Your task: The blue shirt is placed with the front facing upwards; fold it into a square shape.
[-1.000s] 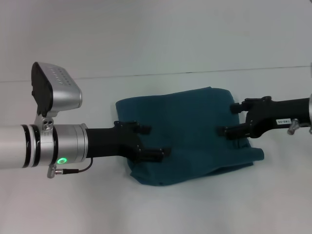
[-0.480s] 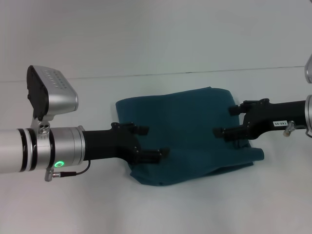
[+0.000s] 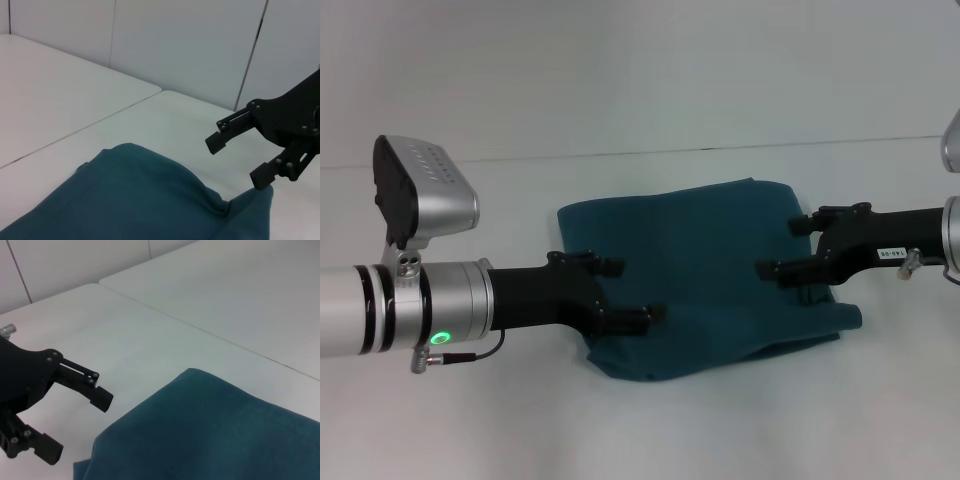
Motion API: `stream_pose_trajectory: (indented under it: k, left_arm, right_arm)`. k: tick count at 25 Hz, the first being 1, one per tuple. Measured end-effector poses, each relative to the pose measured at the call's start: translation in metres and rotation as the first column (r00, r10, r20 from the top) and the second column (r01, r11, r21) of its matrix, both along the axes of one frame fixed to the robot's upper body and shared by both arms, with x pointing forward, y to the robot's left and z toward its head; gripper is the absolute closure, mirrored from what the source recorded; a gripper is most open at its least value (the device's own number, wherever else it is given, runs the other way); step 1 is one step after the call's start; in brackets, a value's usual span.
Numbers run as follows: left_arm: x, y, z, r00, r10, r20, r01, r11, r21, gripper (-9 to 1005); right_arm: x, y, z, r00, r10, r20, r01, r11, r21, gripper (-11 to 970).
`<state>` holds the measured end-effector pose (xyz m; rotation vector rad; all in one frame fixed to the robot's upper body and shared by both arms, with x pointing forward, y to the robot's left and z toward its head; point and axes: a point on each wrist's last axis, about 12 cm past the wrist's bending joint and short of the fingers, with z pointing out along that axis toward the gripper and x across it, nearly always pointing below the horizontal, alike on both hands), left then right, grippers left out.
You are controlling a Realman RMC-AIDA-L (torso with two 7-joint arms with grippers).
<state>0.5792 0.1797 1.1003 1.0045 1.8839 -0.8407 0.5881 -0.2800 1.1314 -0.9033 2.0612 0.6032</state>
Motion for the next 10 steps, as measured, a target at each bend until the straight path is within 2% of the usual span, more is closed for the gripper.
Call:
stream_pose_trajectory:
  k: [10]
  left_arm:
    - [-0.002, 0.0007, 0.0038, 1.0, 0.006, 0.024, -0.006, 1.0, -0.007, 105]
  right_arm:
    - [-0.0002, -0.0012, -0.0008, 1.0, -0.007, 0.001, 0.007, 1.0, -0.001, 27]
